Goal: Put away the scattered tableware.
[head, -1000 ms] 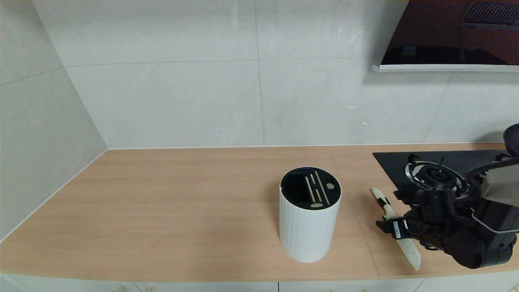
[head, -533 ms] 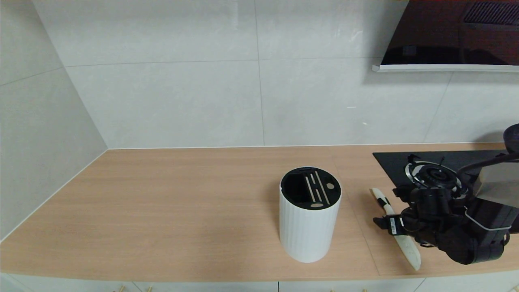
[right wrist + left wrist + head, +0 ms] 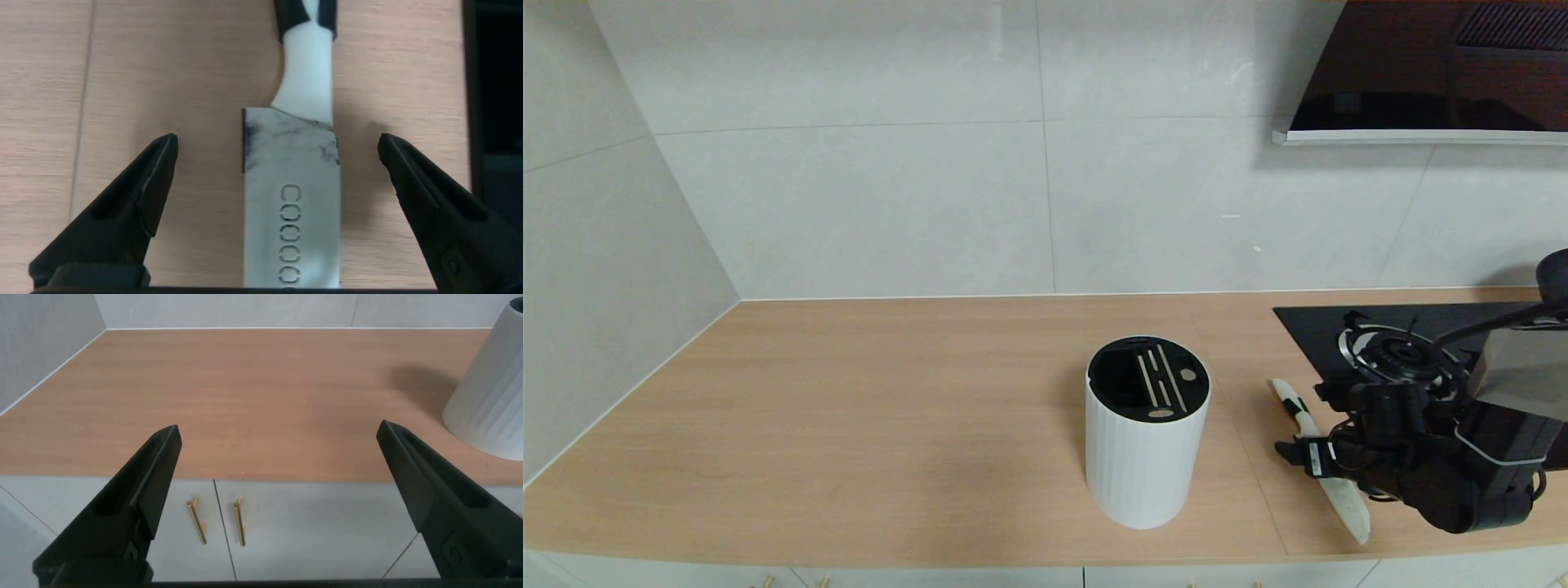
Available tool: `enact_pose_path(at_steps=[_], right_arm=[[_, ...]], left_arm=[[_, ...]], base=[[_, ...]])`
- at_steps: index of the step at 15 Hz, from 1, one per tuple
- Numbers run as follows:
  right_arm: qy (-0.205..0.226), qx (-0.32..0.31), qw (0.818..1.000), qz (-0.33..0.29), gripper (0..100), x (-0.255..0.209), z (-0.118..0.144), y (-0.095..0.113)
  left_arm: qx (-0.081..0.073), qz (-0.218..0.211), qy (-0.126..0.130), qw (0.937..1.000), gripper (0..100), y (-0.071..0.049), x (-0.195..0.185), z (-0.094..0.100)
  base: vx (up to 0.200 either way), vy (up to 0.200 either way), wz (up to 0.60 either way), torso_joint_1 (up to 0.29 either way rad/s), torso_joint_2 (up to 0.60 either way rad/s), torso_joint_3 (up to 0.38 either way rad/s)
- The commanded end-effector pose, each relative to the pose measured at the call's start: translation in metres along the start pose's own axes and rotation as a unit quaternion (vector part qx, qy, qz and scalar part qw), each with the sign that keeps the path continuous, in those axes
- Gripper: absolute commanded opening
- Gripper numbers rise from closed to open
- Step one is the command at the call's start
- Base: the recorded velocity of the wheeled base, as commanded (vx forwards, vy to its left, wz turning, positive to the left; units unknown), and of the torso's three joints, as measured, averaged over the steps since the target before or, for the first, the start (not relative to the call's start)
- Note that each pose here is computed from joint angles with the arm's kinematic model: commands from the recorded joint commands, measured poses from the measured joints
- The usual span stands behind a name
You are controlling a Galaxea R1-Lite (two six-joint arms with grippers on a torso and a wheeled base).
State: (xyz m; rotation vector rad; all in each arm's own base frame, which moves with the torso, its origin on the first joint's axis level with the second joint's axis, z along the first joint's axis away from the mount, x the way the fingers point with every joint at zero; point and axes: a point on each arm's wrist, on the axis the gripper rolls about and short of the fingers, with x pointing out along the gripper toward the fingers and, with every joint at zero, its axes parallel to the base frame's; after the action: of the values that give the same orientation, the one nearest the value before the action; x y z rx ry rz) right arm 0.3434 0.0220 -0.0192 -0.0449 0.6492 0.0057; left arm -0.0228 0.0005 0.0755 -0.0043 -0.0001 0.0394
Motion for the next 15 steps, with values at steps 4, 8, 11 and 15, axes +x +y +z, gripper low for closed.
enact_pose_path(at_steps=[4,8,11,15], right_arm=[[0.008,0.001,1.000,-0.001,0,0.007,-0.005,-0.001],[0.008,0.001,1.000,-0.001,0,0.010,-0.005,-0.001],[0.007,0.001,1.000,-0.003,0,0.009,-0.005,-0.001],[-0.031,0.015,0.999,-0.005,0,-0.012,0.020,-0.002]], left_arm=[[0.000,0.000,0.000,1.0000,100,0.000,0.000,0.000],[0.000,0.000,0.000,1.0000,100,0.000,0.000,0.000],[0.000,0.000,0.000,1.0000,100,0.000,0.000,0.000],[0.002,0.000,0.000,1.0000,100,0.000,0.000,0.000]], base=[[0.000,0.000,0.00,0.000,0.00,0.000],[0.000,0.000,0.00,0.000,0.00,0.000],[0.000,0.000,0.00,0.000,0.00,0.000],[0.000,0.000,0.00,0.000,0.00,0.000]])
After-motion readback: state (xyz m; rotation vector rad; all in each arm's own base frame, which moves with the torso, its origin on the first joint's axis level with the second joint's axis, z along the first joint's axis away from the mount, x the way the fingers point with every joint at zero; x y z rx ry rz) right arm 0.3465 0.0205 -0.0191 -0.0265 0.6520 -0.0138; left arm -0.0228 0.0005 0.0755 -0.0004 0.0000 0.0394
